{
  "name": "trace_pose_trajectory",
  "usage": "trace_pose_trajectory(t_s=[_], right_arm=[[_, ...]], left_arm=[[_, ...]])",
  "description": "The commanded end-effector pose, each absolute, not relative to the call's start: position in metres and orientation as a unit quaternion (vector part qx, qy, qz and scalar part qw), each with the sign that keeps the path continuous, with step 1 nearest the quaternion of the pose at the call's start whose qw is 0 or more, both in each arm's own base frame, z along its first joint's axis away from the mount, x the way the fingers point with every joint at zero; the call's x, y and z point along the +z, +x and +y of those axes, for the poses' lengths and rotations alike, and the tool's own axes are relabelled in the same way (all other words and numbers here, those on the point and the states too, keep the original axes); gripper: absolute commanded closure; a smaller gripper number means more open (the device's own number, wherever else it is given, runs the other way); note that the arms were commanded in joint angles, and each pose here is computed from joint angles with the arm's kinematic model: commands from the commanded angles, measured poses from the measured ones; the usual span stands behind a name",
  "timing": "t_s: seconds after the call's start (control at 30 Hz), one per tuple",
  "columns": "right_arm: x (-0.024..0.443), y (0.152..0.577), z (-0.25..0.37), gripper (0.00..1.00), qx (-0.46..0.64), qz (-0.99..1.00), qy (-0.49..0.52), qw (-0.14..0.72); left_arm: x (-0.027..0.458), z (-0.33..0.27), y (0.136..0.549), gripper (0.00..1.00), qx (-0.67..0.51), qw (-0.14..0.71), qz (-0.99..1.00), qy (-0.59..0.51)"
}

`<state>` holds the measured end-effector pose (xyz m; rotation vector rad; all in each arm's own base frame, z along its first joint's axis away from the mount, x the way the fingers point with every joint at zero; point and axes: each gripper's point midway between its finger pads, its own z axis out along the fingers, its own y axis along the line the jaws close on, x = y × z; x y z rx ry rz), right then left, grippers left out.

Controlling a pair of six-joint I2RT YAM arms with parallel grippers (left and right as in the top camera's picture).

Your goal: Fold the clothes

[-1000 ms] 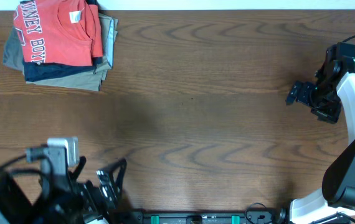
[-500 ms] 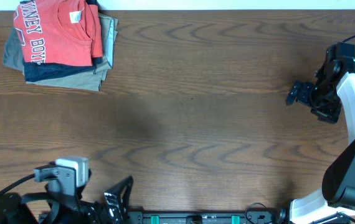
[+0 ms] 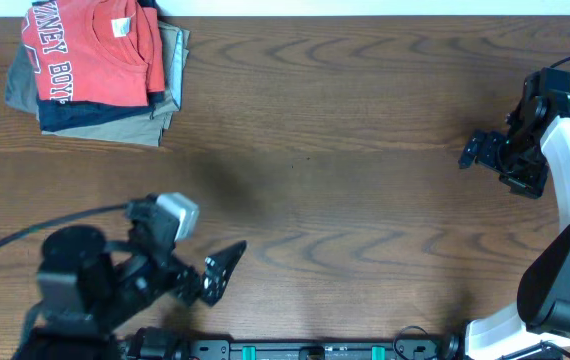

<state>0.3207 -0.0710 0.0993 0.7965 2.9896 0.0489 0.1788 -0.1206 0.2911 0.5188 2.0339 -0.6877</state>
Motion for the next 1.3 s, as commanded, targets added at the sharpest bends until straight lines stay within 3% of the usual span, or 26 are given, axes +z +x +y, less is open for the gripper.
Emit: trace_pose_trajectory(t_s=[0.0,0.3,0.73,1.0,1.27], right_arm=[[0.103,0.322,-0.070,0.01,0.018,0.966,0.258,0.029],[0.103,0.322,-0.070,0.01,0.018,0.966,0.258,0.029],[0.103,0.322,-0.070,0.01,0.018,0.966,0.258,0.029],[0.103,0.322,-0.070,0.01,0.018,0.966,0.258,0.029],[0.103,0.322,-0.070,0.01,0.018,0.966,0.258,0.029]], left_arm=[[0.265,-0.122,0.190,0.02,-0.293,0.458,0.819,0.180],[0.220,-0.105,0.215,0.02,-0.282,0.567,0.767,0.104],[0.180,-0.043,0.233,0.02,-0.184,0.635,0.747,-0.061],[0.169,-0.025,0.240,0.02,-0.158,0.655,0.733,-0.088],[0.160,-0.023,0.242,0.02,-0.101,0.666,0.739,-0.031]])
